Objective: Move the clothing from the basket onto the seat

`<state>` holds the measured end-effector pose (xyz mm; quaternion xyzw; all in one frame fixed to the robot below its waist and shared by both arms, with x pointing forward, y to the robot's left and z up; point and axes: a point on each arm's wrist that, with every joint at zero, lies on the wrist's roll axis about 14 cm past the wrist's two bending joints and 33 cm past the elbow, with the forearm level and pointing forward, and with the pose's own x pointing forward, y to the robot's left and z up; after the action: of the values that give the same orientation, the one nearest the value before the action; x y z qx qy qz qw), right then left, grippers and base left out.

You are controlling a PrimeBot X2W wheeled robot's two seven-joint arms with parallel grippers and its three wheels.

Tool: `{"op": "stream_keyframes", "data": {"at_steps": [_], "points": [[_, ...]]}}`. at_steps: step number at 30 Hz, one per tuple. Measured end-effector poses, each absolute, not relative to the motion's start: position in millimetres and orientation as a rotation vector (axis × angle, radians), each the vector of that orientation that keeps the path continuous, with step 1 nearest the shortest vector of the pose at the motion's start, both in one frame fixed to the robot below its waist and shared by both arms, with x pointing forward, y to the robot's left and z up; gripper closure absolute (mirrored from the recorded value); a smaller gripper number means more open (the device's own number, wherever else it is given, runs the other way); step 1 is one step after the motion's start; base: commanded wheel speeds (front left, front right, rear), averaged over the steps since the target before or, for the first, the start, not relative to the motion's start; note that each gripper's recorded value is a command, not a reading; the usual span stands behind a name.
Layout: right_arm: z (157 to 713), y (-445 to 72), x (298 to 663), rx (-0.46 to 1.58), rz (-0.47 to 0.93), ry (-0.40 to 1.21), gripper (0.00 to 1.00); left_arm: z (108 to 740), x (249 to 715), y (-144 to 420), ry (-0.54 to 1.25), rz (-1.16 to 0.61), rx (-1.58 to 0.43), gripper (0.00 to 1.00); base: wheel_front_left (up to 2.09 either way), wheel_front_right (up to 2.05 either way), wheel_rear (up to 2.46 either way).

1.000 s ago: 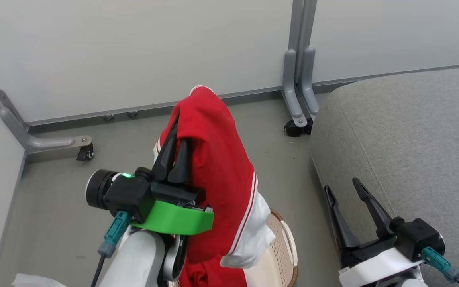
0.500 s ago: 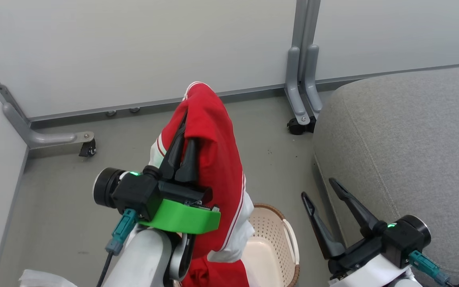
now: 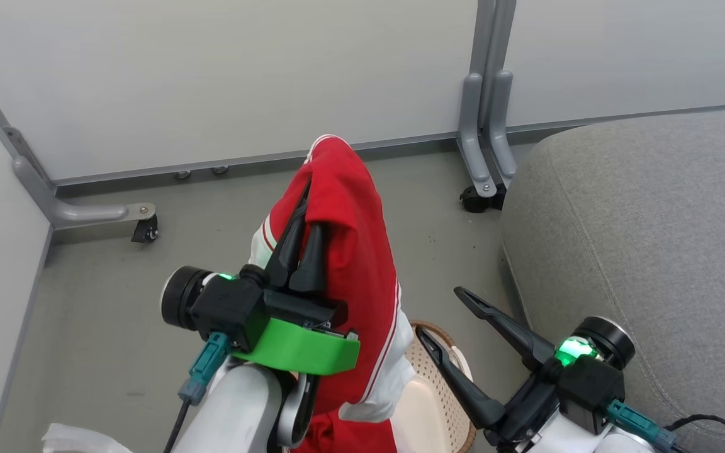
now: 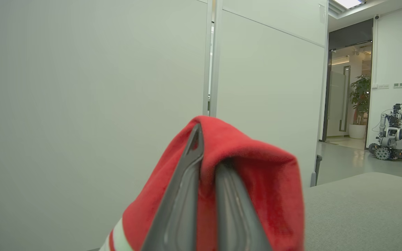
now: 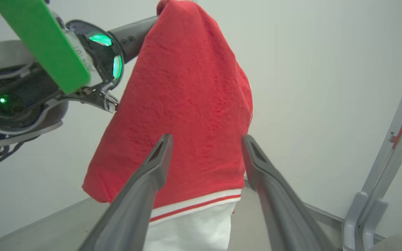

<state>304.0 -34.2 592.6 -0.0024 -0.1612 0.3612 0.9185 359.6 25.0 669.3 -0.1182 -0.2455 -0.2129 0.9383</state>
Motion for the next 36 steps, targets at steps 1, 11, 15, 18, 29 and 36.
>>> {"op": "stream_keyframes", "data": {"at_steps": [1,11,15,18,29,36], "points": [[592.3,-32.2,303.6,-0.009,0.752,-0.331,0.0,669.3,359.3,24.7,-0.501,-0.436,-0.241,1.0,0.0,0.0,0.0],[592.0,-20.1,306.9,-0.027,0.795,-0.332,0.0,669.4,356.3,20.1,-0.5,-0.454,-0.241,1.0,0.0,0.0,0.0],[591.1,-21.3,309.2,-0.026,0.788,-0.328,0.0,668.8,356.5,19.9,-0.498,-0.454,-0.242,1.0,0.0,0.0,0.0],[589.4,-20.5,308.7,-0.025,0.791,-0.323,0.0,668.1,356.6,19.0,-0.496,-0.456,-0.241,1.0,0.0,0.0,0.0],[586.0,-5.9,310.8,-0.032,0.834,-0.311,0.0,664.3,348.6,2.9,-0.481,-0.512,-0.24,1.0,0.0,0.0,0.0],[579.7,2.0,312.9,-0.048,0.863,-0.292,0.0,663.4,343.8,-3.5,-0.474,-0.537,-0.246,1.0,0.0,0.0,0.0]]}}
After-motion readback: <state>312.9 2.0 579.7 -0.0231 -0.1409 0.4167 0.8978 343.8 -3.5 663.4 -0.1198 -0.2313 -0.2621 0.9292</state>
